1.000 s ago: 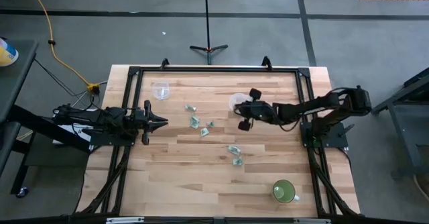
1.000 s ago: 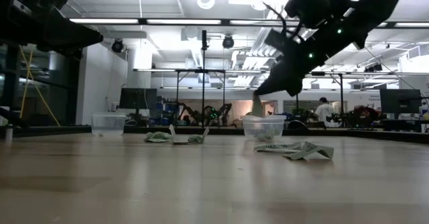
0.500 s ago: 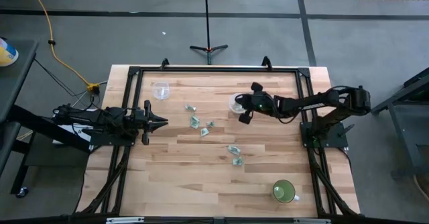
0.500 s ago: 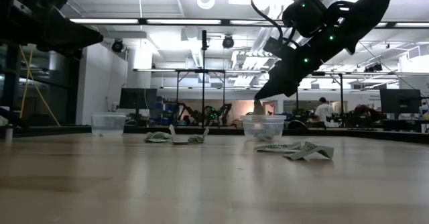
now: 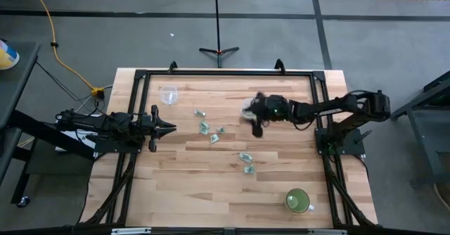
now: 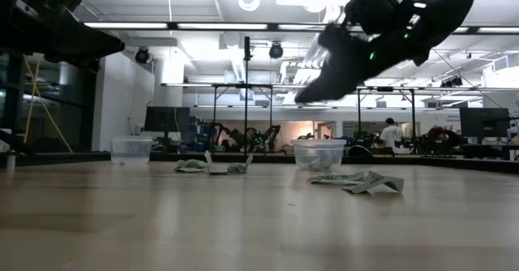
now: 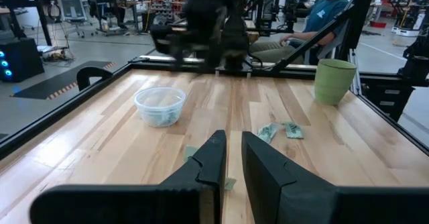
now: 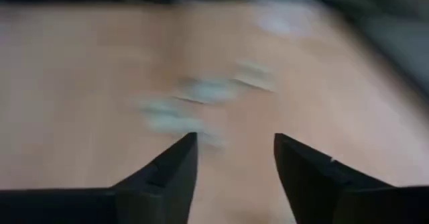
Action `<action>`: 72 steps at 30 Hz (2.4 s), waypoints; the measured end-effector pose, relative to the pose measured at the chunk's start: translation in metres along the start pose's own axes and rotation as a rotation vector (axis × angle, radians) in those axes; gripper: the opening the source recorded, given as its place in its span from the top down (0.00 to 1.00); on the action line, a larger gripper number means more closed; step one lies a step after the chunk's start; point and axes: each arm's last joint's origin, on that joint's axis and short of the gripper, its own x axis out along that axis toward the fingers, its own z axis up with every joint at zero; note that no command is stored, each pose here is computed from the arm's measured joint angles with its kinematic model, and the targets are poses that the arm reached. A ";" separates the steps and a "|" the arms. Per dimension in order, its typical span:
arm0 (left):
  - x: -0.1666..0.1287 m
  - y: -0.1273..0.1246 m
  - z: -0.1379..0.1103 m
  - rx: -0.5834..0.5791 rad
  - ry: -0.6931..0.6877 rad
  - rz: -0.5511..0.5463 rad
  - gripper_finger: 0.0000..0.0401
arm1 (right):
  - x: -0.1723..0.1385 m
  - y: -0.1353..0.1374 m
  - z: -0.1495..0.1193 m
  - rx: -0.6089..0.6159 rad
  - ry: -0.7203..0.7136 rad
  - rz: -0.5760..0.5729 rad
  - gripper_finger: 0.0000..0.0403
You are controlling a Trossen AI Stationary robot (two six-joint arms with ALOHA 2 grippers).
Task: Pick and place Stevia / Truvia into bins
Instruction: Put the stevia packet into the bottom transparent container
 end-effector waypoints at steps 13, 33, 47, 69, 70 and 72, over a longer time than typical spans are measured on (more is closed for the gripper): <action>0.000 0.000 0.000 0.000 0.000 0.000 0.79 | 0.014 0.099 -0.037 -0.106 0.219 0.233 0.48; 0.000 0.000 0.000 0.000 0.000 0.000 0.79 | 0.022 0.109 -0.064 -0.024 0.359 0.171 0.48; 0.000 0.000 0.000 0.000 -0.001 0.000 0.79 | 0.031 0.110 -0.073 -0.073 0.345 0.156 0.62; 0.000 0.000 0.000 0.000 0.001 0.000 0.79 | -0.002 0.078 -0.010 -0.355 0.104 -0.169 0.99; 0.000 0.000 0.000 0.000 0.001 0.000 0.79 | -0.008 0.072 -0.006 -0.360 0.119 -0.225 0.99; 0.000 0.000 0.000 0.001 0.002 0.000 0.79 | -0.017 0.058 -0.003 -0.339 0.162 -0.328 0.99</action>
